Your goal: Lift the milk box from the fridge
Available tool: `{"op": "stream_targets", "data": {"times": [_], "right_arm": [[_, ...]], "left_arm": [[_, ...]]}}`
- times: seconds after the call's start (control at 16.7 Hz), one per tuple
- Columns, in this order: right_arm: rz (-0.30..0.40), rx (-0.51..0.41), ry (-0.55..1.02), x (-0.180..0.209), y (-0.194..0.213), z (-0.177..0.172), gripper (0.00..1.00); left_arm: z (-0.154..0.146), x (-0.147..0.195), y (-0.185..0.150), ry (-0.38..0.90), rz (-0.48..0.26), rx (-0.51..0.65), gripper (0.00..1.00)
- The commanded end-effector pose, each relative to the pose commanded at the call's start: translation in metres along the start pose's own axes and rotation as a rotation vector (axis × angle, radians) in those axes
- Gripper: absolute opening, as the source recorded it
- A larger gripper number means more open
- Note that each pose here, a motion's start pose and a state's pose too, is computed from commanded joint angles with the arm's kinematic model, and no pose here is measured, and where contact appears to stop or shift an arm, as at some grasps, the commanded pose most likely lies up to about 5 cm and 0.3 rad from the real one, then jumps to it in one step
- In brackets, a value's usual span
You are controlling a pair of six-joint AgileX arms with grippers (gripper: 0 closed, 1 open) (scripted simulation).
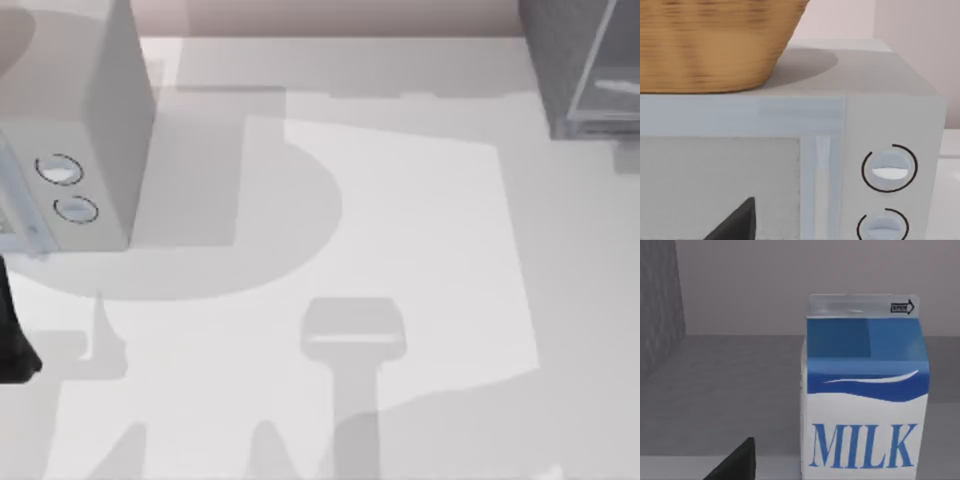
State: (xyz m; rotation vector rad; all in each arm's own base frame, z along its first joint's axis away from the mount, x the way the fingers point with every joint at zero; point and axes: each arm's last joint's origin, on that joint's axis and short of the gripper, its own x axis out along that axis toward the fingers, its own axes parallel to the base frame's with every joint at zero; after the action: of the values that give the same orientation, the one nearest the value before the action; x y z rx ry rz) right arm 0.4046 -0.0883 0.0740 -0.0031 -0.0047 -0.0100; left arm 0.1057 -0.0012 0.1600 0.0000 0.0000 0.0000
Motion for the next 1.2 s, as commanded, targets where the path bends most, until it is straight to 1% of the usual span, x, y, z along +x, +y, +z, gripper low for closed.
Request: {"op": "stream_targets", "data": {"times": [0.12,0.48,0.9,1.2], "right_arm": [[0.000,0.001,0.005,0.009,0.006,-0.003,1.00],[-0.001,0.002,0.006,0.012,0.005,-0.003,1.00],[0.000,0.001,0.001,0.065,0.005,-0.003,1.00],[0.000,0.001,0.005,0.070,0.006,-0.003,1.00]], "left_arm": [[0.000,0.000,0.000,0.000,0.000,0.000,1.00],[0.000,0.000,0.000,0.000,0.000,0.000,1.00],[0.000,0.000,0.000,0.000,0.000,0.000,1.00],[0.000,0.000,0.000,0.000,0.000,0.000,1.00]]}}
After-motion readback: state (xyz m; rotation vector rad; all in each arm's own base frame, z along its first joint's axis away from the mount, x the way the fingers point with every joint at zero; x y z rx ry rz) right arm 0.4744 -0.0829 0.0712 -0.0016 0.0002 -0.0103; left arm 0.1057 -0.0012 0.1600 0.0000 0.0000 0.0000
